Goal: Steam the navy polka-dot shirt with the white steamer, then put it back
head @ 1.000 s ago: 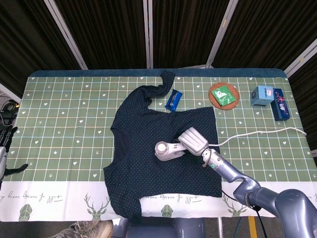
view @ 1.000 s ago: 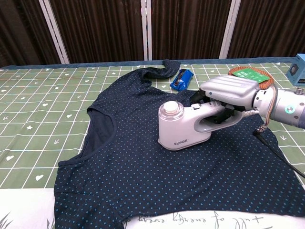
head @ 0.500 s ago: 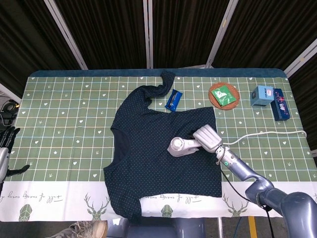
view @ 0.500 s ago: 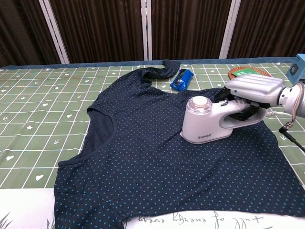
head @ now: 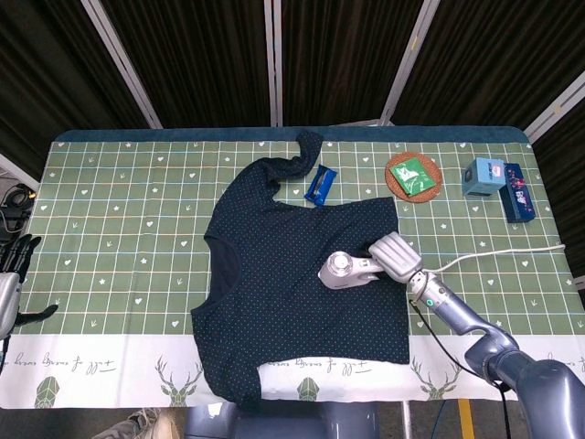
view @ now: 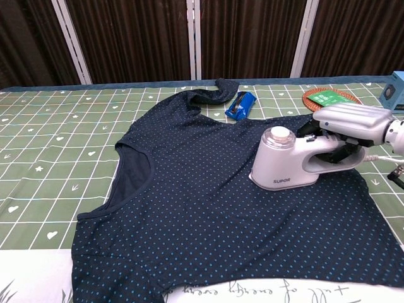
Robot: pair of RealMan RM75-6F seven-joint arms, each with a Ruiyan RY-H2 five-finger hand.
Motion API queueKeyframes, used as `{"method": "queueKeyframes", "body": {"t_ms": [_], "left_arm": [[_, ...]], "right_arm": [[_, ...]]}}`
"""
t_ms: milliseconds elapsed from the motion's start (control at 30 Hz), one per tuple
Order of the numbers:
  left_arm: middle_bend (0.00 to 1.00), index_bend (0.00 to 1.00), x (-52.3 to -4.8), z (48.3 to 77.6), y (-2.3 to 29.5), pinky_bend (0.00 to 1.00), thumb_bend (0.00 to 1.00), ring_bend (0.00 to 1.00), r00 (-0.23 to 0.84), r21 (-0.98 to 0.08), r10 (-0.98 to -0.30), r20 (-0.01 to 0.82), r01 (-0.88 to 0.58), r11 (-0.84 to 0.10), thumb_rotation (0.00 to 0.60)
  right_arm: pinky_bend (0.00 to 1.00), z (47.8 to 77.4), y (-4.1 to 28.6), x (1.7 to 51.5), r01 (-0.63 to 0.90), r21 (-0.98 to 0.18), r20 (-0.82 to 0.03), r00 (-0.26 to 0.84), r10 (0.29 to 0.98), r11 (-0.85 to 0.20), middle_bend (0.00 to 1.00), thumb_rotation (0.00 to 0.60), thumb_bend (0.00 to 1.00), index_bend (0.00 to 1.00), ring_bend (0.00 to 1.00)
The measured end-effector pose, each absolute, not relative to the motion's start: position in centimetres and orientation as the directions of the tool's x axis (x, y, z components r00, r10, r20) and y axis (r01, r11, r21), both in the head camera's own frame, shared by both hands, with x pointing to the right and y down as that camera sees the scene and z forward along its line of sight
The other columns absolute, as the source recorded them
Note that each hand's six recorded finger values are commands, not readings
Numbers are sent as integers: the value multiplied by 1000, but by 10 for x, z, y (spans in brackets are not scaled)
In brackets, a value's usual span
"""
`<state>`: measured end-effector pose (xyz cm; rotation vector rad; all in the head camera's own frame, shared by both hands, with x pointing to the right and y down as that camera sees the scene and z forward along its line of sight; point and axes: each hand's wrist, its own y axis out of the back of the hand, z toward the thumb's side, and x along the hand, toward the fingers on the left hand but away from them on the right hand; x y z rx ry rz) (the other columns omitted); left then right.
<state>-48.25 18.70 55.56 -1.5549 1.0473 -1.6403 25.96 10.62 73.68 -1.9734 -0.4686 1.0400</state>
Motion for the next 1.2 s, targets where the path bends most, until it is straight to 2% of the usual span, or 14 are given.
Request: {"method": "queueKeyframes", "body": {"t_ms": [733, 967, 1200], "left_arm": [[0, 0, -486, 556, 186, 0, 0, 0, -105, -875, -869, 484, -72, -479, 600], [0, 0, -487, 556, 186, 0, 0, 0, -107, -875, -868, 484, -72, -479, 600], [0, 0, -484, 558, 187, 0, 0, 0, -100, -872, -866, 489, -66, -485, 600]], "right_arm": [[831, 732, 121, 181, -23, -824, -417, 701, 578, -566, 614, 600, 900, 715, 633], [831, 736, 121, 193, -38, -818, -441, 680, 585, -574, 615, 600, 900, 715, 633], [831, 735, 118, 231, -48, -816, -470, 636, 612, -577, 614, 600, 900, 715, 633]]}}
